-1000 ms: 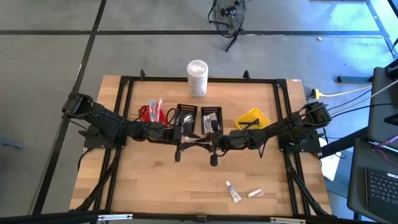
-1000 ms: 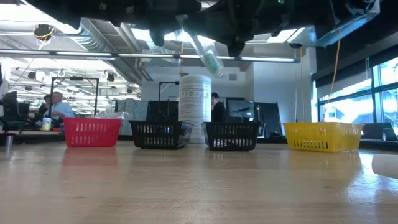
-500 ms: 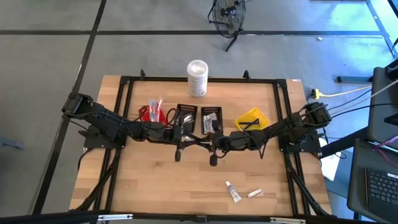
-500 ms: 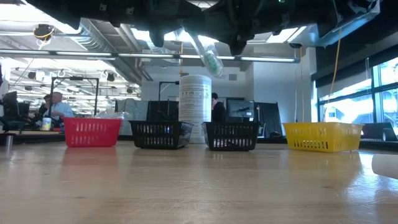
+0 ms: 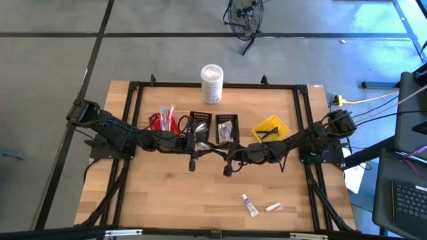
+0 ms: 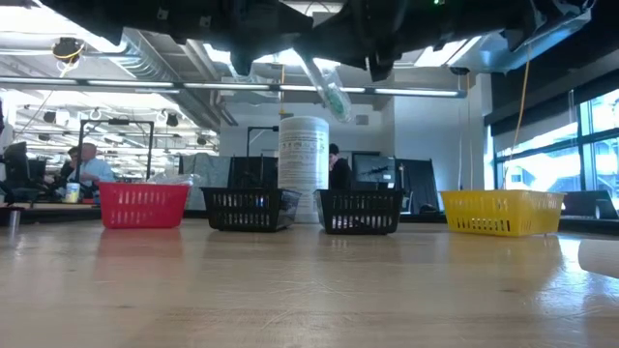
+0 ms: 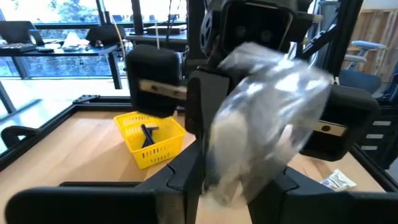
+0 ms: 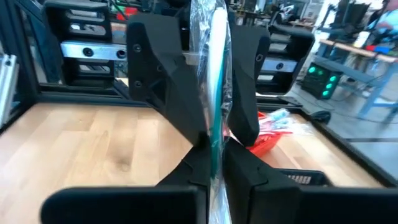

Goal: Pick & Place Travel size toiletries
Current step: Put the green toothbrush into the red bin

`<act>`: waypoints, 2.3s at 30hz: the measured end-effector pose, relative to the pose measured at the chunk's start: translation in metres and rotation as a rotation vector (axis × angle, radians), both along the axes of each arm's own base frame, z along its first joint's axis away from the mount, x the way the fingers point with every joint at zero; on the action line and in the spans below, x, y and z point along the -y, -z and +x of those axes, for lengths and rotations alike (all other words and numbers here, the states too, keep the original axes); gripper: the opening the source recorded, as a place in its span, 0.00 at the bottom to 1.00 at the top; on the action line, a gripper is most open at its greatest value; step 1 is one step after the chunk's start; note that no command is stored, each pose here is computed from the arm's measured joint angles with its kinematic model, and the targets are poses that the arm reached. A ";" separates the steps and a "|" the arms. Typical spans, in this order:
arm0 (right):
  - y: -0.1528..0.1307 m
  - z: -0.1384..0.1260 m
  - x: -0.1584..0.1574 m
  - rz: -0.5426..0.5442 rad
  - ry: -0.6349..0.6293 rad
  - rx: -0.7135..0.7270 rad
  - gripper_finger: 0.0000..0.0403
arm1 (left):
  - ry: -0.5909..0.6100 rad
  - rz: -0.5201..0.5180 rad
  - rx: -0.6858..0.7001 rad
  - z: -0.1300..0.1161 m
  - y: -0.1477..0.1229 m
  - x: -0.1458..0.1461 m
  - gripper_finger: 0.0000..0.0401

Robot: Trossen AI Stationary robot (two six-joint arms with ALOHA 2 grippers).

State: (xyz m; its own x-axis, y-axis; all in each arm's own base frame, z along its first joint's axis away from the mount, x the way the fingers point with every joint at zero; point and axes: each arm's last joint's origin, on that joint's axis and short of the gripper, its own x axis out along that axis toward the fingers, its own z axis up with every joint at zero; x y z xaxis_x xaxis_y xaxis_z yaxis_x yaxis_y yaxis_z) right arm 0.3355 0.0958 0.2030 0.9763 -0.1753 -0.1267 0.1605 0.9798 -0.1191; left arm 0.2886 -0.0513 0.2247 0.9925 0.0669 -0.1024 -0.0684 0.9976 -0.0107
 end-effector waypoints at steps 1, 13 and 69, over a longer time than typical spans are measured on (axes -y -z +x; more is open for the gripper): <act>-0.001 -0.001 -0.001 -0.012 0.008 -0.001 0.06 | 0.000 0.000 0.002 0.000 0.000 0.000 0.24; -0.006 -0.005 -0.004 -0.026 0.014 -0.009 0.07 | -0.003 0.009 0.007 0.000 -0.001 0.000 0.08; -0.030 -0.048 -0.005 -0.092 0.098 -0.229 0.43 | -0.979 -0.646 -0.926 -0.115 -0.029 -0.124 0.06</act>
State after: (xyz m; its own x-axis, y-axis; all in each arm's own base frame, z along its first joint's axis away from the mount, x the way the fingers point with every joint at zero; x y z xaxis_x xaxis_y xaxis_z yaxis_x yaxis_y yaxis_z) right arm 0.2878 0.1012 0.2334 0.9018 -0.2885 -0.3219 0.2125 0.9443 -0.2512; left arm 0.1732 0.0732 0.2532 0.1506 0.3486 -0.9251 -0.9192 0.3938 -0.0012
